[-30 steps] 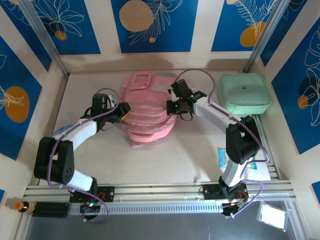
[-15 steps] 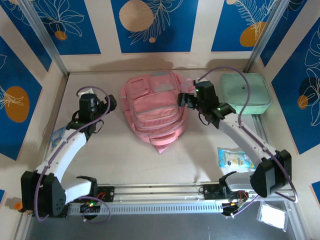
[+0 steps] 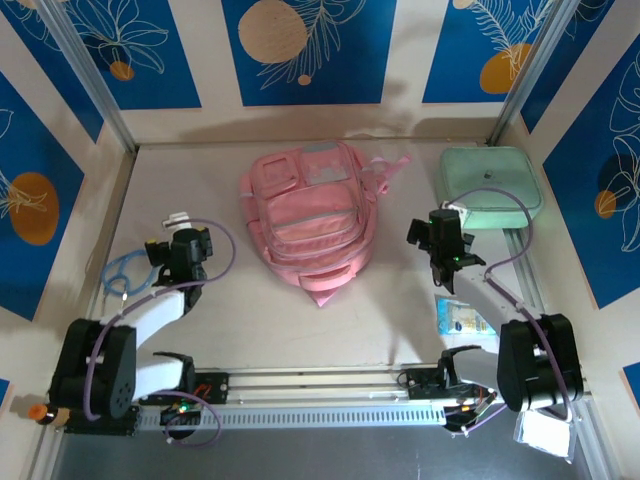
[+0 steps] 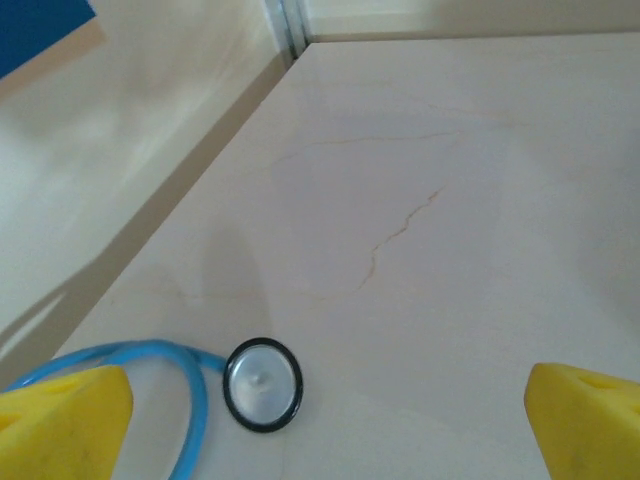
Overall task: Pack the student bag
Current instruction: Reset both arms
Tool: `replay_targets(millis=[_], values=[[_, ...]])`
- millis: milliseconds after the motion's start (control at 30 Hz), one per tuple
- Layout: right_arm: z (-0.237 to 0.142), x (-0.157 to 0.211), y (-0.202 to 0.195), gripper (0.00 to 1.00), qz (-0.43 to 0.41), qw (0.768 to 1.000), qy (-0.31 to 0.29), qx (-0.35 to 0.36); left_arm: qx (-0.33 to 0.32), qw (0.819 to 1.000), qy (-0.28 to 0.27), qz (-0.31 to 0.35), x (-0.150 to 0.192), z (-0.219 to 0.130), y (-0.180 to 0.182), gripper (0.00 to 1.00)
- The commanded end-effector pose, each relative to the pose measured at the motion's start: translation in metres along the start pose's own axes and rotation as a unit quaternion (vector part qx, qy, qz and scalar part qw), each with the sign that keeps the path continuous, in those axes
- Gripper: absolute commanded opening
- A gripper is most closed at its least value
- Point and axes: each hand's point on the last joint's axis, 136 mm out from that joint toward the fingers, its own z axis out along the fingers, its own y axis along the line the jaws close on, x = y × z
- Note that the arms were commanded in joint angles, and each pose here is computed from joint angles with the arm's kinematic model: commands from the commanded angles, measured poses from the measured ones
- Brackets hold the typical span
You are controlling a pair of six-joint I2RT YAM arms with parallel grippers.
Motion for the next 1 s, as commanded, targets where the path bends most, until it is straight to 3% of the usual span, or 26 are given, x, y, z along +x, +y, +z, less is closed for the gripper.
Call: replay_targets(millis=[0, 133, 400, 567, 967], values=[[0.001, -0.026, 0.014, 0.99, -0.021, 0.997, -0.068, -0.04, 0.051, 0.997, -0.059, 0.002, -0.021, 0.006, -0.017, 0.99], [0.01, -0.015, 0.021, 0.99, -0.058, 0.993, -0.068, -0.072, 0.112, 0.992, -0.058, 0.005, -0.014, 0.012, -0.037, 0.99], [0.013, -0.013, 0.035, 0.99, -0.076, 0.979, -0.126, -0.14, 0.219, 0.973, -0.074, 0.013, -0.003, 0.013, -0.069, 1.0], [0.023, -0.012, 0.034, 0.99, -0.045, 0.974, -0.132, -0.181, 0.213, 0.974, -0.082, 0.009, 0.007, 0.019, -0.071, 1.0], [0.044, 0.0, 0.046, 0.99, -0.067, 0.973, -0.105, -0.192, 0.172, 0.983, -0.06, 0.004, 0.008, 0.03, -0.062, 1.0]])
